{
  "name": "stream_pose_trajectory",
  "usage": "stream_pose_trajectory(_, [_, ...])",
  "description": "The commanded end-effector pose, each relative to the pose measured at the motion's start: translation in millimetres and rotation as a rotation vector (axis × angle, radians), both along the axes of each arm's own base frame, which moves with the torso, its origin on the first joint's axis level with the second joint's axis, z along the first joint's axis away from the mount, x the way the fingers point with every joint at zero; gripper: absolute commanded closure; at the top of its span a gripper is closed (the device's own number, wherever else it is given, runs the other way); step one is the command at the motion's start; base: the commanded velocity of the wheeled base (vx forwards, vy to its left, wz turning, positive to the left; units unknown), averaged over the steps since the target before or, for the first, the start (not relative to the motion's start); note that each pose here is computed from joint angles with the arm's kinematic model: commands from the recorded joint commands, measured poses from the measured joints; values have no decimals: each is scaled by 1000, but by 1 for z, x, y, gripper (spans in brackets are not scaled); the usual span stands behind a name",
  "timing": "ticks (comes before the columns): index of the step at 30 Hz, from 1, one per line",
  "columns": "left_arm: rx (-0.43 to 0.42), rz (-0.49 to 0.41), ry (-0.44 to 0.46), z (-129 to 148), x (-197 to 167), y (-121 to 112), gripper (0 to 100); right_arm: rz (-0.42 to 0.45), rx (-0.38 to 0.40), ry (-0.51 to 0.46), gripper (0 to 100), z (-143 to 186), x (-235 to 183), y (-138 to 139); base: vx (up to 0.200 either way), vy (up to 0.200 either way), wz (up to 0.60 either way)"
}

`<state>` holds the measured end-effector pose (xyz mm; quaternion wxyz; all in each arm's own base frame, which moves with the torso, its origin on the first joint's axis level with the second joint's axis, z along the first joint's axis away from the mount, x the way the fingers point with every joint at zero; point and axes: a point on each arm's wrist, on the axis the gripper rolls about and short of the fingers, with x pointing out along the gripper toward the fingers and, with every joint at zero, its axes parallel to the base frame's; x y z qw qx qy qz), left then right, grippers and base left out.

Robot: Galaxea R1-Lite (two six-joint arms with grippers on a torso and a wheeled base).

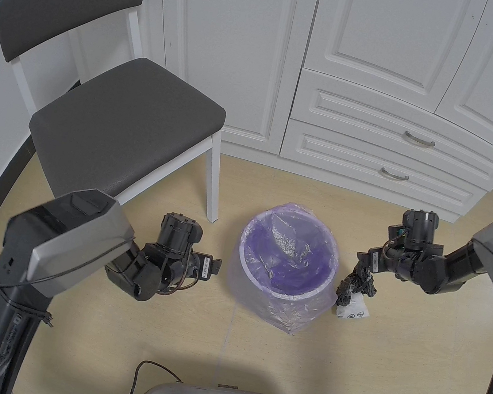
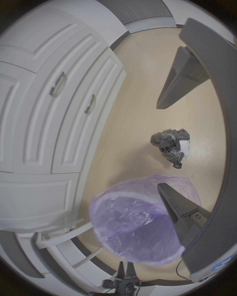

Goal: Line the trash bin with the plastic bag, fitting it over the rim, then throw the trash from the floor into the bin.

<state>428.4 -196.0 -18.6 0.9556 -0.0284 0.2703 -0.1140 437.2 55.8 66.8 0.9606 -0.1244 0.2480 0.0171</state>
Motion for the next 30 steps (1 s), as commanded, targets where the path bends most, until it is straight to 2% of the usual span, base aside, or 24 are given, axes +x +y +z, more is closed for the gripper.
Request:
stream_pose_trajectory(1, [-59, -77, -124, 101, -120, 27, 0, -60, 19, -35, 0, 68, -55, -41, 0, 0, 0])
stream_pose_trajectory(3, [-59, -87, -125, 102, -128, 26, 0, -69, 18, -12, 0, 62, -48, -44, 0, 0, 0])
stream_pose_trajectory(5, [-47, -120, -115, 102, -158, 32, 0, -82, 41, 94, 0, 24, -18, -63, 0, 0, 0])
stream_pose_trajectory(7, [-51, -118, -114, 103, -163, 35, 0, -72, 55, 113, 0, 16, -11, -65, 0, 0, 0])
stream_pose_trajectory(9, [-77, -107, -131, 104, -186, 54, 0, -52, 157, 201, 0, -13, 9, -75, 0, 0, 0])
stream_pose_trajectory(11, [-103, -91, -166, 105, -197, 66, 0, -60, 211, 236, 0, -26, 18, -77, 0, 0, 0])
stream_pose_trajectory(14, [-141, -90, -185, 102, -213, 76, 0, -68, 227, 259, 0, -46, 27, -79, 0, 0, 0])
stream_pose_trajectory(17, [-212, -147, -254, 100, -236, 90, 0, -75, 230, 289, 0, -77, 41, -82, 0, 0, 0])
stream_pose_trajectory(22, [-239, -169, -266, 107, -244, 99, 0, -78, 247, 307, 0, -113, 58, -81, 0, 0, 0])
stream_pose_trajectory(30, [-242, -169, -249, 105, -249, 100, 0, -4, 276, 342, 0, -129, 62, -61, 0, 0, 0])
